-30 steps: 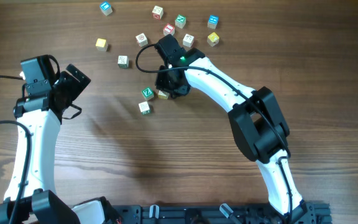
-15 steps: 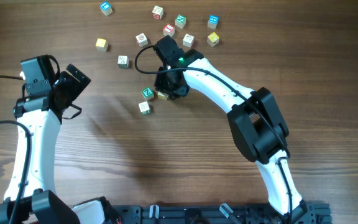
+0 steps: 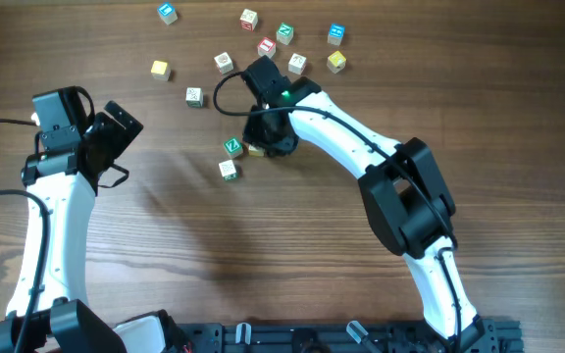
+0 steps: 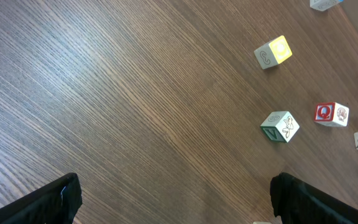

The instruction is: Form a circle

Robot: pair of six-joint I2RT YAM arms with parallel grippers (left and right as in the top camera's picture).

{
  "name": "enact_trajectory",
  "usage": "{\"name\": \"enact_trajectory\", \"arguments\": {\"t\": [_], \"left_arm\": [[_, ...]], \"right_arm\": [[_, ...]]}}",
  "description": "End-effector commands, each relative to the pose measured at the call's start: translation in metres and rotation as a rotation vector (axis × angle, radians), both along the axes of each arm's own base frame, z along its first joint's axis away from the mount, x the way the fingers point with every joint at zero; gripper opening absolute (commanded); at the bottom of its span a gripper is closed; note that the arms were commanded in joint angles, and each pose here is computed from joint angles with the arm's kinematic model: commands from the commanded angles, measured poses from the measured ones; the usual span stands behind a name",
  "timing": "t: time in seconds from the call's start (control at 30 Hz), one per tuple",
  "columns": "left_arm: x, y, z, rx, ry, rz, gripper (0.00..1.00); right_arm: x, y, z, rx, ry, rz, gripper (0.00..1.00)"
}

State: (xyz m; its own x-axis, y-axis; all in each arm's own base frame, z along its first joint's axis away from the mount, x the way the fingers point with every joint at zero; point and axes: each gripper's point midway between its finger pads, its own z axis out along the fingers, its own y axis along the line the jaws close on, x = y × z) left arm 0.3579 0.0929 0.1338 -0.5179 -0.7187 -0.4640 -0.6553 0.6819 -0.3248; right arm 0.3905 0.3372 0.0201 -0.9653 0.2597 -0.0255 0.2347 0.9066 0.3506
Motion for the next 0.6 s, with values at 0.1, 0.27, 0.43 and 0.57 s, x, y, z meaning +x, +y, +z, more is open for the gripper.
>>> {"name": "enact_trajectory", "arguments": {"t": [0.1,0.27,0.43,0.57], "left_arm": [[0.001,0.002,0.002,-0.002,-0.008,0.008,1.00],[0.001,0.002,0.002,-0.002,-0.008,0.008,1.00],[0.001,0.002,0.002,-0.002,-0.008,0.008,1.00],[0.001,0.002,0.002,-0.002,-0.008,0.008,1.00]], "right_arm": [[-0.005,0.003,-0.011,-0.007,0.029,-0.007,0.47],[-0.008,0.008,-0.009,0.026,0.060,-0.045,0.48],[-0.008,0.014,-0.007,0.063,0.085,-0.083,0.51],[-0.008,0.016,-0.006,0.071,0.084,-0.085,0.52]]}}
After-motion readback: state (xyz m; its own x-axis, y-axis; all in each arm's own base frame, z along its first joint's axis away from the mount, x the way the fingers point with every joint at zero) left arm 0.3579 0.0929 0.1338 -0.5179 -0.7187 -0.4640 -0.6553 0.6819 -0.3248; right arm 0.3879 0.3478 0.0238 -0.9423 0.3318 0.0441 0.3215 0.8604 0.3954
